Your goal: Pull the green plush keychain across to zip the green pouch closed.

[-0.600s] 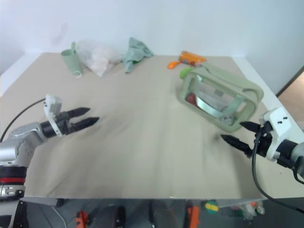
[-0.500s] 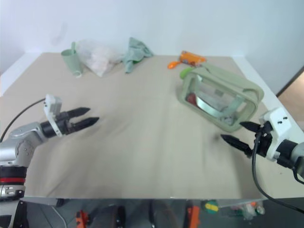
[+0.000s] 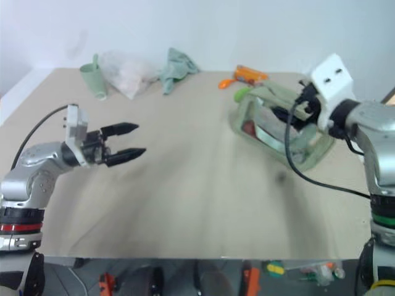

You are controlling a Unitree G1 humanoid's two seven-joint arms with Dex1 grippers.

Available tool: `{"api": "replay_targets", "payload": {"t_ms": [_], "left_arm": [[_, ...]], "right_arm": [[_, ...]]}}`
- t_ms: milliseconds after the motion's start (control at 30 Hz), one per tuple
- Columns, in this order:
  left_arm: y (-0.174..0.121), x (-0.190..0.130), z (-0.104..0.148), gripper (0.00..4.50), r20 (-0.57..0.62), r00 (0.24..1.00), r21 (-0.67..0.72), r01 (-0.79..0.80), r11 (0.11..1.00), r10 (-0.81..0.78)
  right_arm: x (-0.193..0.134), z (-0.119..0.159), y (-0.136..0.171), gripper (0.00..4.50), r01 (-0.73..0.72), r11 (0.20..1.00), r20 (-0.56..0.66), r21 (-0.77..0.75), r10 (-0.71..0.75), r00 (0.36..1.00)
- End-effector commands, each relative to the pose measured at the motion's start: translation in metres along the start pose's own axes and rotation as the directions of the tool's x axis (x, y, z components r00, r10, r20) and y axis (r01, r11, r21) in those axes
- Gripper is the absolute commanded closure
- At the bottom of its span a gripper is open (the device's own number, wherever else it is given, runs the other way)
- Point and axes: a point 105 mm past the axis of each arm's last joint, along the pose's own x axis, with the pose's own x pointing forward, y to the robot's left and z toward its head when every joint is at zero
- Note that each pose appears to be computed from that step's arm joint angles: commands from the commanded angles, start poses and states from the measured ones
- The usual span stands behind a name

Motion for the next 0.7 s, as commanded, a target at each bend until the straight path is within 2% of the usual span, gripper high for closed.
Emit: {"api": "replay_targets", "payload": {"t_ms": [33, 233, 533, 567, 633, 700], "left_arm": [[-0.011, 0.005, 0.014, 0.02, 0.036, 0.998, 0.056, 0.053, 0.997, -0.055], [-0.019, 0.008, 0.016, 0.02, 0.048, 0.996, 0.059, 0.067, 0.996, -0.070], [-0.022, 0.008, 0.018, 0.02, 0.060, 0.996, 0.055, 0.062, 0.997, -0.065], [-0.022, 0.008, 0.017, 0.00, 0.061, 0.996, 0.054, 0.059, 0.997, -0.063], [-0.022, 0.008, 0.017, 0.00, 0.064, 0.996, 0.053, 0.055, 0.997, -0.058], [-0.021, 0.008, 0.018, 0.00, 0.068, 0.997, 0.052, 0.044, 0.998, -0.048]], "right_arm": [[0.005, 0.014, -0.005, 0.00, -0.011, 0.997, 0.007, -0.073, 0.012, 1.000], [0.016, -0.018, -0.025, 0.00, 0.011, 0.978, -0.141, -0.209, -0.041, 0.989], [0.029, -0.022, -0.027, 0.00, -0.011, 0.972, -0.154, -0.234, -0.026, 0.988], [0.030, -0.023, -0.024, 0.40, -0.023, 0.973, -0.154, -0.229, -0.013, 0.988], [0.032, -0.024, -0.020, 0.76, -0.041, 0.975, -0.151, -0.219, 0.008, 0.988], [0.032, -0.025, -0.014, 1.49, -0.068, 0.975, -0.153, -0.213, 0.036, 0.988]]}}
